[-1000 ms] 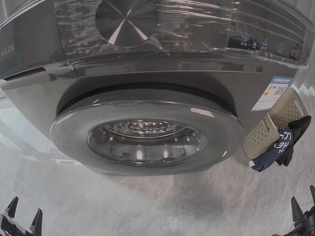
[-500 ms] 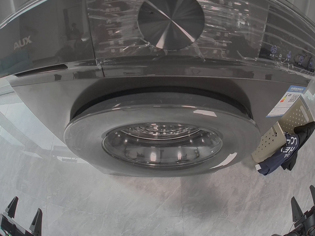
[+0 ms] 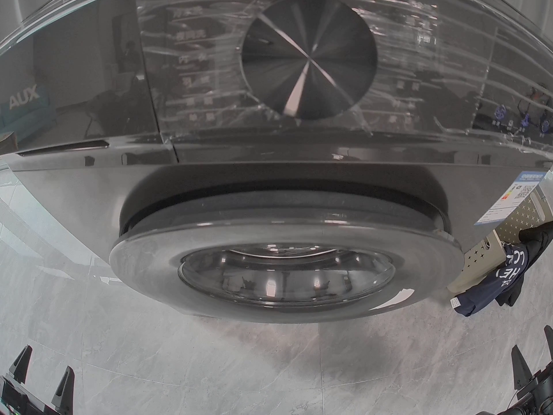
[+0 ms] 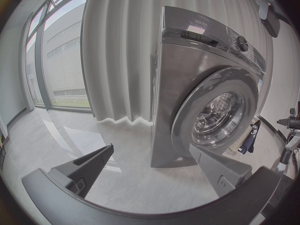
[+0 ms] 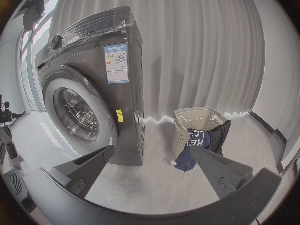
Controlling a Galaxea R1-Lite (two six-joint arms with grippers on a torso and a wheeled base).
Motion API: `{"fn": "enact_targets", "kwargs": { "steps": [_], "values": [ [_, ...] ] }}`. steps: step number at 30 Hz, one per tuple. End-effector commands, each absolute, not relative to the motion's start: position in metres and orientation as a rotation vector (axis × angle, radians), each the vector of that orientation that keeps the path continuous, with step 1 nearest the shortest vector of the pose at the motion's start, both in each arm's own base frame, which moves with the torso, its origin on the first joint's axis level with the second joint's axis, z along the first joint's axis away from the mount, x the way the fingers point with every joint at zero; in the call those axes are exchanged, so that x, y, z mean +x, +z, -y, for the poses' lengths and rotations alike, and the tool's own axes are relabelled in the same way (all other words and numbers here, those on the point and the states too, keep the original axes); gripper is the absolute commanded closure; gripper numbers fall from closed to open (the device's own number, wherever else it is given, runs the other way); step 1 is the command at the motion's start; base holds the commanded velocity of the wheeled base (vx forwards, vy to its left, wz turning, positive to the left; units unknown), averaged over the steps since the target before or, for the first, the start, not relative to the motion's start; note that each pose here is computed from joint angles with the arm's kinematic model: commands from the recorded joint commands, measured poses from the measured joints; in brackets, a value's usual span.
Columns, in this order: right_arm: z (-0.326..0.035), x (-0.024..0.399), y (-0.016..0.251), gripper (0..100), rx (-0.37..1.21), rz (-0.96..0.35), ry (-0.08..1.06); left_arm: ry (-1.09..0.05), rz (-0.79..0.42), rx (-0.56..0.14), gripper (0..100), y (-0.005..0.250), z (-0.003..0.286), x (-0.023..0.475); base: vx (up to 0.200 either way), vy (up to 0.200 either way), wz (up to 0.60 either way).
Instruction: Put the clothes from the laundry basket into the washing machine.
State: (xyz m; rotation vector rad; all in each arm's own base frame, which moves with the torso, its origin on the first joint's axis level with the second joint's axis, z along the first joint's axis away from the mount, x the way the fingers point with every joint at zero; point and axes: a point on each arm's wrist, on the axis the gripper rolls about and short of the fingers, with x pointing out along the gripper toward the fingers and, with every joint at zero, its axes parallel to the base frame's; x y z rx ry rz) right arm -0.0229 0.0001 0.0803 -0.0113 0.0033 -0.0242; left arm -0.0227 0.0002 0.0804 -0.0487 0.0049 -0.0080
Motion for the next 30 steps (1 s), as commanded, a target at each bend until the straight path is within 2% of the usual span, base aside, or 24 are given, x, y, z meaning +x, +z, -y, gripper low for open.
{"fn": "enact_targets", "kwargs": {
  "steps": [1, 4, 6, 7, 8, 10, 13, 16, 20, 24, 30],
  "values": [
    [0.0, -0.023, 0.075, 0, -0.009, -0.005, -0.02, -0.008, -0.003, -0.049, 0, 0.075, 0.0, -0.023, 0.0, 0.0, 0.0],
    [0.0, -0.023, 0.075, 0, -0.009, -0.005, -0.021, -0.008, -0.003, -0.049, 0, 0.075, 0.0, -0.023, 0.0, 0.0, 0.0],
    [-0.001, -0.028, 0.094, 0, -0.025, 0.081, -0.003, -0.008, -0.003, -0.049, 0, 0.075, 0.0, -0.023, 0.0, 0.0, 0.0],
    [-0.001, -0.034, 0.118, 0, -0.017, 0.152, 0.03, -0.008, -0.003, -0.049, 0, 0.075, 0.0, -0.023, 0.0, 0.0, 0.0],
    [-0.002, -0.034, 0.138, 0, -0.002, 0.15, 0.068, -0.008, -0.003, -0.049, 0, 0.075, 0.0, -0.023, 0.0, 0.0, 0.0],
    [-0.003, -0.019, 0.149, 0, 0.039, 0.036, 0.134, -0.008, -0.003, -0.048, 0, 0.075, 0.0, -0.023, 0.0, 0.0, 0.0],
    [-0.006, 0.01, 0.147, 0, 0.071, -0.156, 0.246, -0.008, -0.003, -0.049, 0, 0.075, 0.0, -0.023, 0.0, 0.0, 0.0],
    [-0.007, 0.03, 0.147, 0, 0.027, -0.245, 0.338, -0.008, -0.003, -0.049, 0, 0.075, 0.0, -0.023, 0.0, 0.0, 0.0],
    [-0.01, 0.054, 0.151, 0, -0.079, -0.308, 0.416, -0.008, -0.003, -0.049, 0, 0.075, 0.0, -0.023, 0.0, 0.0, 0.0],
    [-0.018, 0.073, 0.162, 0, -0.092, -0.324, 0.492, -0.008, -0.003, -0.049, 0, 0.075, 0.0, -0.023, 0.0, 0.0, 0.0],
    [-0.043, 0.102, 0.18, 0, 0.042, -0.331, 0.554, -0.008, -0.003, -0.049, 0, 0.075, 0.0, -0.023, 0.0, 0.0, 0.0]
  ]
}}
